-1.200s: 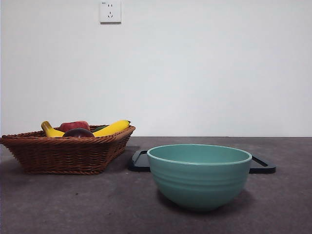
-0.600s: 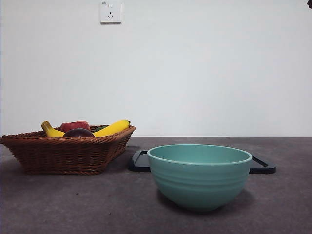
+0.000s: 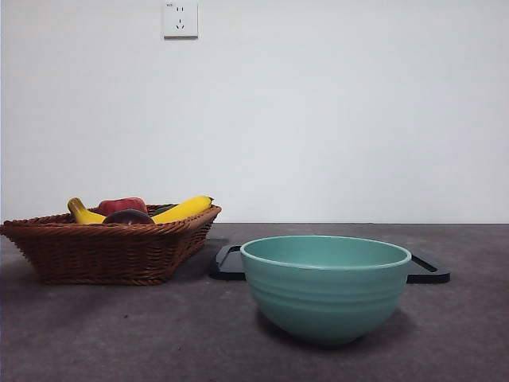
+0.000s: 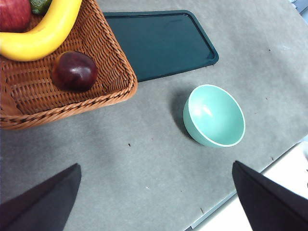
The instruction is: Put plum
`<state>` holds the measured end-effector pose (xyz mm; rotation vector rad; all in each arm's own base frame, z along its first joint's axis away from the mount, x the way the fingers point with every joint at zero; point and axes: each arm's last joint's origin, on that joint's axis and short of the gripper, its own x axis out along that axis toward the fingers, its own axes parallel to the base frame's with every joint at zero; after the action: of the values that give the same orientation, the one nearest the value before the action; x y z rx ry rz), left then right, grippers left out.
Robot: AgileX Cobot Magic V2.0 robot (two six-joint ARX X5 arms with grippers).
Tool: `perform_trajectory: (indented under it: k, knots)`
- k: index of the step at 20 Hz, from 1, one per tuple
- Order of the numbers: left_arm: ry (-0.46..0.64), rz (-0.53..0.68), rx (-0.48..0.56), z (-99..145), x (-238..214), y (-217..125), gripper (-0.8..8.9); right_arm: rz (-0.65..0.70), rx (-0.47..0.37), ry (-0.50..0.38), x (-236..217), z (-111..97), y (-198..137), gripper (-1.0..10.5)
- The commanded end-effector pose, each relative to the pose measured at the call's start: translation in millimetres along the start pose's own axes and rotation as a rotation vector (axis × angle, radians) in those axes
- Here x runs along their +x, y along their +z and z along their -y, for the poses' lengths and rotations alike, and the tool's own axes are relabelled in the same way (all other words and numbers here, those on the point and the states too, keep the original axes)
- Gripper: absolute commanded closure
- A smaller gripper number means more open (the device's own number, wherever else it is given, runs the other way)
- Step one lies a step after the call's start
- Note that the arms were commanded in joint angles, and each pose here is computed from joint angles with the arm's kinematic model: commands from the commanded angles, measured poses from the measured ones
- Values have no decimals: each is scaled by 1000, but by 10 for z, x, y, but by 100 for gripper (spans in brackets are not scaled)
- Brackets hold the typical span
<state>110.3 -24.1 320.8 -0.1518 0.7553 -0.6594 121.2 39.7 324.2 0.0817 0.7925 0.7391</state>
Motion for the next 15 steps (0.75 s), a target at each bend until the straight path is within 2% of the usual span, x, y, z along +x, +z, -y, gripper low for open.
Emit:
perform_trajectory:
  k: [1,9,15]
  knots:
    - [-2,17,11,21,-29,47,308,11,-14,3,-21,-17,44,533]
    - [-8,17,-42,-6,32,126,310,11,-14,4,-22,-18,45,533]
    - [101,-16,-33,-18,166,585,315,11,-13,4,-21,-17,44,533]
